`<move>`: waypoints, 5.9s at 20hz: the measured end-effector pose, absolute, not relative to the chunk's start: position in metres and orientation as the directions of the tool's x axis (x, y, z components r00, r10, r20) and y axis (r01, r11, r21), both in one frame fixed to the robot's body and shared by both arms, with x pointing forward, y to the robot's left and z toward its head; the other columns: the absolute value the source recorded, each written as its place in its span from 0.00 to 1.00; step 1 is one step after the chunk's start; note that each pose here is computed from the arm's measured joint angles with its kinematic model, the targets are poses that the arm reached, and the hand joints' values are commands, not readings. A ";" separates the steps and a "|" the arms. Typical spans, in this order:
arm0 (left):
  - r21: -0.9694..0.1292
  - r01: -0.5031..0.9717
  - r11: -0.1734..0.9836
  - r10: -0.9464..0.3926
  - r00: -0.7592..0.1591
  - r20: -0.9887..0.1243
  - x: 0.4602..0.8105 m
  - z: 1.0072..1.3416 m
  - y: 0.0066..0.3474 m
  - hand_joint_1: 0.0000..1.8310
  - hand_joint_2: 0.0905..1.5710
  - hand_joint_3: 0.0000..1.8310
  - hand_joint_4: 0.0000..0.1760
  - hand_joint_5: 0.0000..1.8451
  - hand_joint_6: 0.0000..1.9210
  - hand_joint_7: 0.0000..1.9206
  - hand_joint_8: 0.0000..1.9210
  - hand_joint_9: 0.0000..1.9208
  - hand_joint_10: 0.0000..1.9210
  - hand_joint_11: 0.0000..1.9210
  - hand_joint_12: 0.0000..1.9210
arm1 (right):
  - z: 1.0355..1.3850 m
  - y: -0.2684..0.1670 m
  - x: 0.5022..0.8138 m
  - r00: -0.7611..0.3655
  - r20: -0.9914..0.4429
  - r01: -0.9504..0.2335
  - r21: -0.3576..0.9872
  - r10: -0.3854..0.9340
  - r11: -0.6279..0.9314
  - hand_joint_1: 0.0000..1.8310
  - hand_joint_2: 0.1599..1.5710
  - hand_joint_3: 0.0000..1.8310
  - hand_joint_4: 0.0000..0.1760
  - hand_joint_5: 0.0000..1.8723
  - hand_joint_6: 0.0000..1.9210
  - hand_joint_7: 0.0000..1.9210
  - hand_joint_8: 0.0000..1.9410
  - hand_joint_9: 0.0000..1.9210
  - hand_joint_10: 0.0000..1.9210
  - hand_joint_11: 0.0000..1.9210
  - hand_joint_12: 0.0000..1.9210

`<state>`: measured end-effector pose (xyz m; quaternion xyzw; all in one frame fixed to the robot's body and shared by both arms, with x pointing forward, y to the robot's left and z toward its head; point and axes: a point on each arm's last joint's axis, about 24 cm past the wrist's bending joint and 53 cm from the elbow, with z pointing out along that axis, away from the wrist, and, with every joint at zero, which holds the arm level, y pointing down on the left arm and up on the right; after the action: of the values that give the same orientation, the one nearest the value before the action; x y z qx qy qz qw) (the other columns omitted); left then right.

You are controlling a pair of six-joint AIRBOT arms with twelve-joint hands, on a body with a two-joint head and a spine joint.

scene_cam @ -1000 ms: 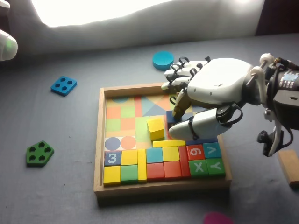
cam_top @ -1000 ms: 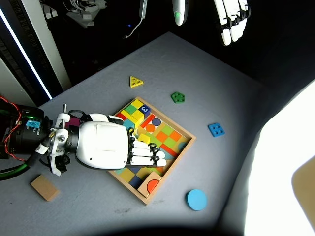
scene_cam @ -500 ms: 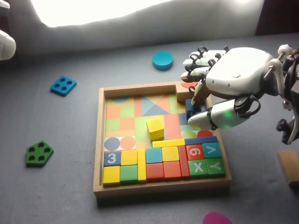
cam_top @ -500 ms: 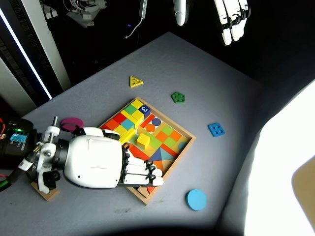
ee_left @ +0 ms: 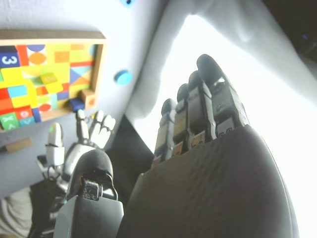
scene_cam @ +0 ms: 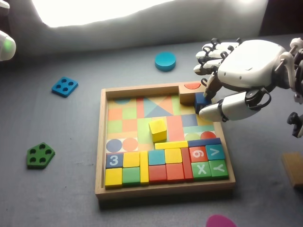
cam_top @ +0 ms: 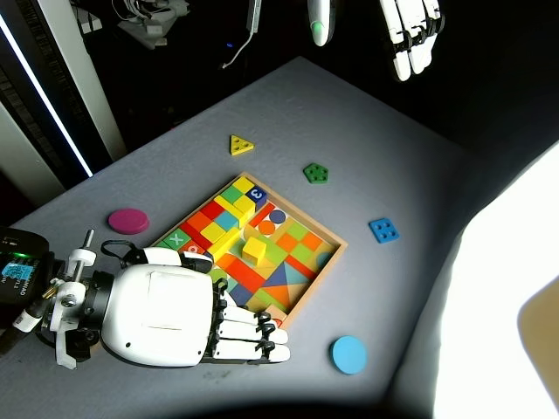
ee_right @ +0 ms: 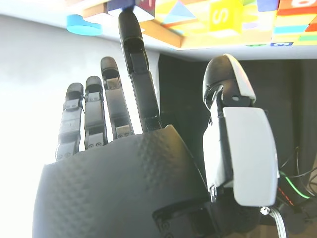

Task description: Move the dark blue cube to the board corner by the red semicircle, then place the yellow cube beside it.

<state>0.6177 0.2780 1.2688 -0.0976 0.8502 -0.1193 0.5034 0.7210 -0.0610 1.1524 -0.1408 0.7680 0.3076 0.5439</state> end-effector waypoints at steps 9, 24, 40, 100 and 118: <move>-0.301 -0.046 0.952 -0.286 -0.474 -0.833 0.618 1.269 0.278 0.00 0.78 0.00 0.22 0.03 0.00 0.04 0.00 0.05 0.00 0.00 0.30 | 1.171 -0.062 0.728 -0.312 -0.936 -0.554 0.319 0.163 0.769 0.00 0.74 0.00 0.00 0.46 0.01 0.12 0.00 0.01 0.00 0.00 0.00; -0.301 -0.046 0.952 -0.286 -0.474 -0.833 0.618 1.269 0.278 0.00 0.79 0.00 0.18 0.03 0.00 0.04 0.00 0.05 0.00 0.00 0.31 | 1.184 -0.001 0.684 -0.400 -0.896 -0.613 0.419 0.194 0.670 0.00 0.74 0.00 0.00 0.46 0.01 0.12 0.00 0.01 0.00 0.00 0.00; -0.301 -0.046 0.953 -0.286 -0.473 -0.833 0.618 1.269 0.278 0.00 0.79 0.00 0.18 0.04 0.00 0.04 0.00 0.05 0.00 0.00 0.32 | 1.176 0.037 0.662 -0.438 -0.880 -0.657 0.451 0.181 0.604 0.00 0.74 0.00 0.00 0.47 0.01 0.13 0.00 0.02 0.01 0.00 0.00; -0.404 0.080 0.911 -0.307 -0.523 -0.795 0.609 1.274 0.238 0.00 0.79 0.00 0.19 0.04 0.00 0.04 0.00 0.04 0.00 0.00 0.24 | 1.155 -0.026 0.728 -0.392 -0.903 -0.551 0.382 0.174 0.742 0.00 0.75 0.00 0.00 0.46 0.00 0.12 0.00 0.01 0.00 0.00 0.00; -0.441 0.107 0.891 -0.323 -0.534 -0.782 0.606 1.277 0.229 0.00 0.79 0.00 0.16 0.04 0.00 0.04 0.00 0.05 0.00 0.00 0.28 | 1.238 -0.053 0.708 -0.295 -0.905 -0.581 0.425 0.307 0.694 0.00 0.75 0.00 0.00 0.46 0.00 0.11 0.00 0.01 0.00 0.00 0.00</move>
<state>0.6065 0.2293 1.2773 -0.0638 0.8465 -0.2244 0.4786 0.7078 -0.0533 1.2379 -0.0967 0.7098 0.3792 0.5857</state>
